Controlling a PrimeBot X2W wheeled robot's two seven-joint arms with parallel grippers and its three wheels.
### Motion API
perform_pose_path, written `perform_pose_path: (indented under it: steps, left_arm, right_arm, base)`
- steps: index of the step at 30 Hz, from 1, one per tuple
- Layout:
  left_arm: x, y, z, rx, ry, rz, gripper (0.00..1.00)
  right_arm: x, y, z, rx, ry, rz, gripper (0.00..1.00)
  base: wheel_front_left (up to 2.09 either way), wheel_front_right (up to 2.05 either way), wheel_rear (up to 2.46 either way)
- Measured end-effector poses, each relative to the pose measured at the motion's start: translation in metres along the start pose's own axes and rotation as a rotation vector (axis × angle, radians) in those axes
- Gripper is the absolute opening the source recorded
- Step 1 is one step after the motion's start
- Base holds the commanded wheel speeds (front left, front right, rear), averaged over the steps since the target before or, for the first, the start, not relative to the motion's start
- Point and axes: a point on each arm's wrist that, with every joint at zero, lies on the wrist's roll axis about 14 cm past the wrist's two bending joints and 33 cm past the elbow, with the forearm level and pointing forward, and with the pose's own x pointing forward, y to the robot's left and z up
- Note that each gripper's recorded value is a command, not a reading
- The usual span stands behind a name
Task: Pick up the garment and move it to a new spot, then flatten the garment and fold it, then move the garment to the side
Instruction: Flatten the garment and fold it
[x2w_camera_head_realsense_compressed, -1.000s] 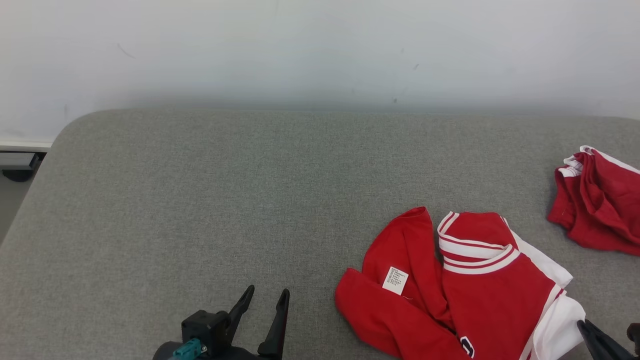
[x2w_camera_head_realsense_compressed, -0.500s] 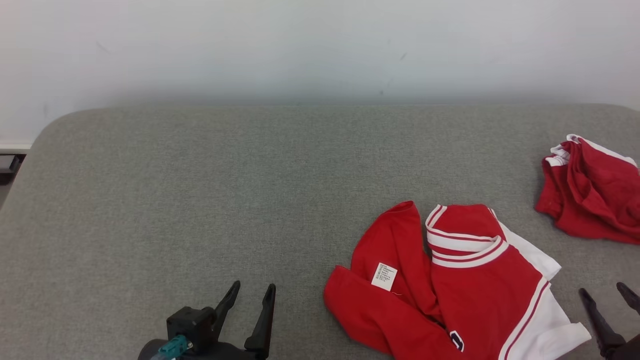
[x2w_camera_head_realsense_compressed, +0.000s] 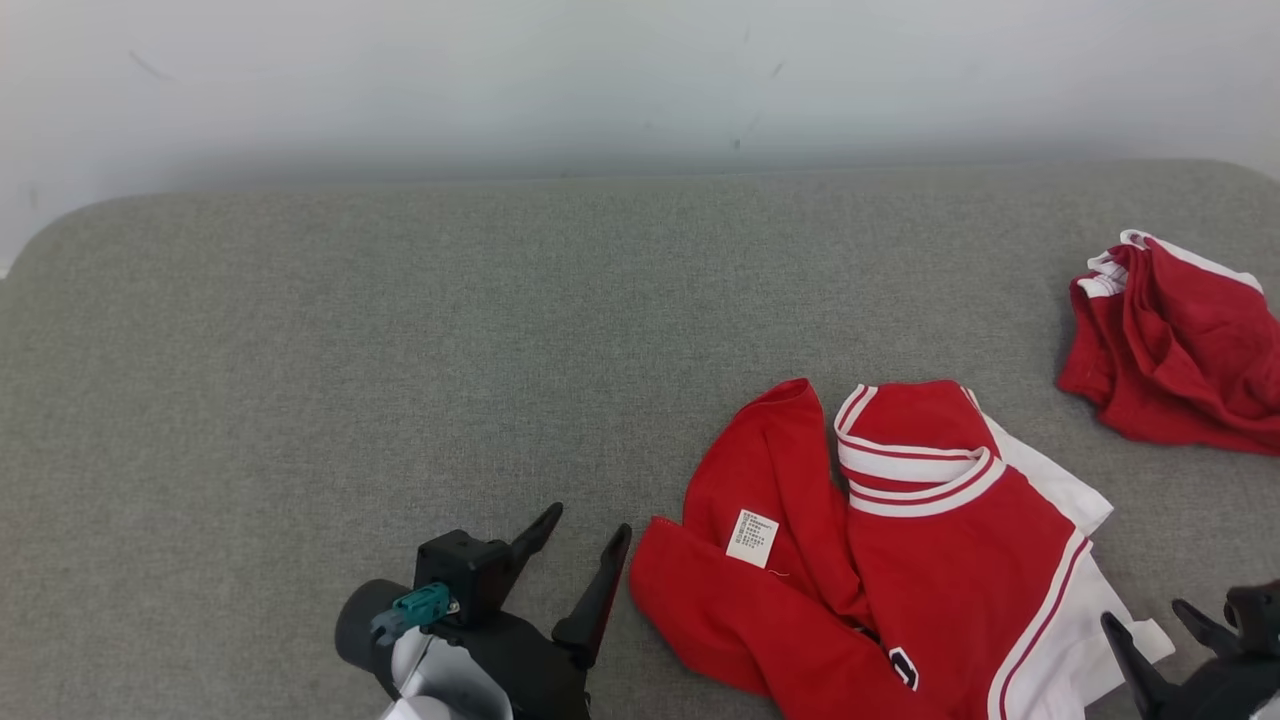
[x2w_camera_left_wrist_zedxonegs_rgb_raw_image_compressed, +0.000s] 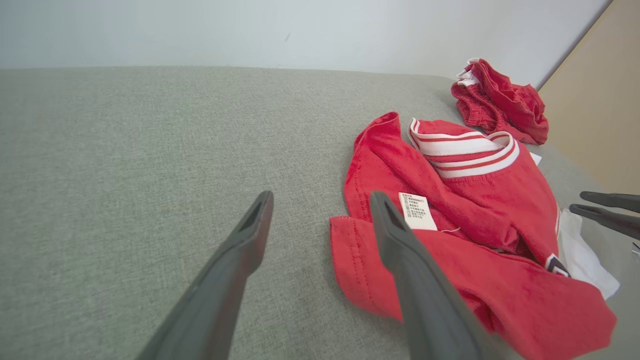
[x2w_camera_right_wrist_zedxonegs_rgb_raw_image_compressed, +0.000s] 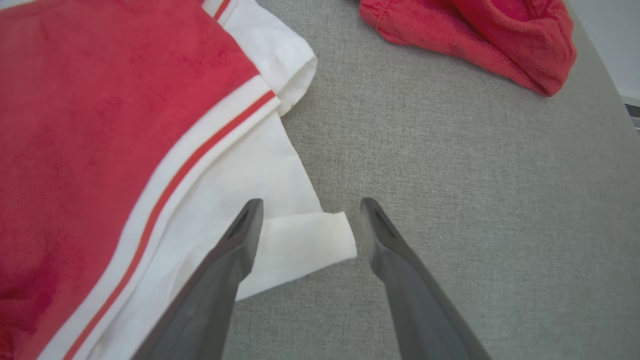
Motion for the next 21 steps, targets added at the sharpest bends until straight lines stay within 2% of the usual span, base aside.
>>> perform_pose_path:
  steps: [3,11,17,21]
  left_arm:
    - [0.004,-0.006,-0.012,-0.016,0.056,-0.033,1.00]
    - [0.006,-0.014,-0.046,-0.032,0.210,-0.084,1.00]
    - [0.017,-0.020,-0.041,0.001,0.226,-0.117,1.00]
    - [0.027,-0.019,-0.035,0.025,0.234,-0.129,1.00]
  right_arm:
    - [0.006,0.003,0.003,-0.011,0.015,0.003,1.00]
    - [0.007,0.004,-0.021,-0.003,0.124,-0.009,1.00]
    - [0.008,-0.001,-0.025,-0.005,0.160,-0.029,1.00]
    - [0.010,0.007,-0.024,-0.006,0.168,-0.016,1.00]
  base:
    - [0.00,0.00,0.00]
    - [0.00,0.00,0.00]
    - [0.00,0.00,0.00]
    - [0.00,0.00,0.00]
